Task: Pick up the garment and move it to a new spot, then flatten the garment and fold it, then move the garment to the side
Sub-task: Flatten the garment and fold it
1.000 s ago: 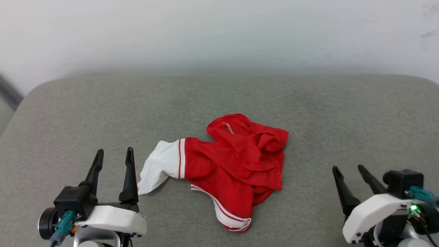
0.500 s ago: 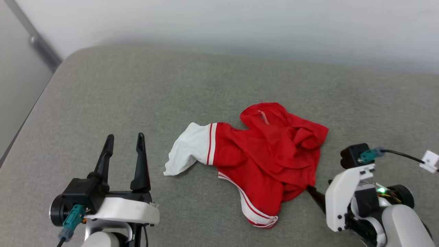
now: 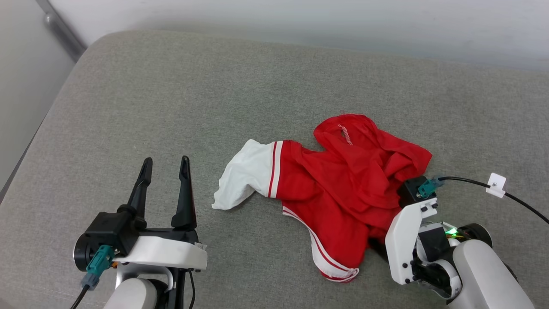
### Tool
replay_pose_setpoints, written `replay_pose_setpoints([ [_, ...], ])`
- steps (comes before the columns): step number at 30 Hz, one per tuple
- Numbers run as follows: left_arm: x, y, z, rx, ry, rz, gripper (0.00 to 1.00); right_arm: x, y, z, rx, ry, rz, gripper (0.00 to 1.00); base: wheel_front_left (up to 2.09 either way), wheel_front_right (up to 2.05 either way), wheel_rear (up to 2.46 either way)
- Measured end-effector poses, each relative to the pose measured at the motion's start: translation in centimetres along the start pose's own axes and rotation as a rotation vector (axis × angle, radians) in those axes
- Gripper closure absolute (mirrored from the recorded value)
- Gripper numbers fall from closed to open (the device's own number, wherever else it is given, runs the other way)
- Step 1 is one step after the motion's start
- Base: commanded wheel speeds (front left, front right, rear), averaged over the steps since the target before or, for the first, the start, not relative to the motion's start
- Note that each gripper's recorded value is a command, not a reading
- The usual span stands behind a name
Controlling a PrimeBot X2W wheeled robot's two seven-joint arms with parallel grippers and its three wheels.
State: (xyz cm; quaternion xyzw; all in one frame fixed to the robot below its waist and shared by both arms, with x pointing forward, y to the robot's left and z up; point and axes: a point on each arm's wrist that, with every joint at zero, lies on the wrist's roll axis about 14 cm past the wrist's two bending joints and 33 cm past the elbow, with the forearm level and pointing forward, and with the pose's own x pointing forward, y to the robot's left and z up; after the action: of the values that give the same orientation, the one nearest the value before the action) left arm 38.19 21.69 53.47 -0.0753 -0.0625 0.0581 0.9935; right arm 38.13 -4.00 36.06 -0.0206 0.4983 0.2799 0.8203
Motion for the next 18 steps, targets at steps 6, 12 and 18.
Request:
replay_pose_setpoints([
  [6, 0.3, 0.1, -0.2, -0.001, -0.001, -0.001, 0.00, -0.4, 0.3, 1.4, -0.013, -0.073, 0.014, 1.00, 0.00, 0.00, 0.00],
  [12, 0.3, -0.4, -0.1, 0.001, -0.007, -0.017, 0.00, -3.7, -2.4, 4.9, -0.026, -0.238, -0.063, 1.00, 0.00, 0.00, 0.00],
  [18, 0.6, -1.7, -0.4, -0.006, -0.005, -0.059, 0.00, -8.1, -9.0, 5.3, 0.060, -0.315, -0.234, 1.00, 0.00, 0.00, 0.00],
])
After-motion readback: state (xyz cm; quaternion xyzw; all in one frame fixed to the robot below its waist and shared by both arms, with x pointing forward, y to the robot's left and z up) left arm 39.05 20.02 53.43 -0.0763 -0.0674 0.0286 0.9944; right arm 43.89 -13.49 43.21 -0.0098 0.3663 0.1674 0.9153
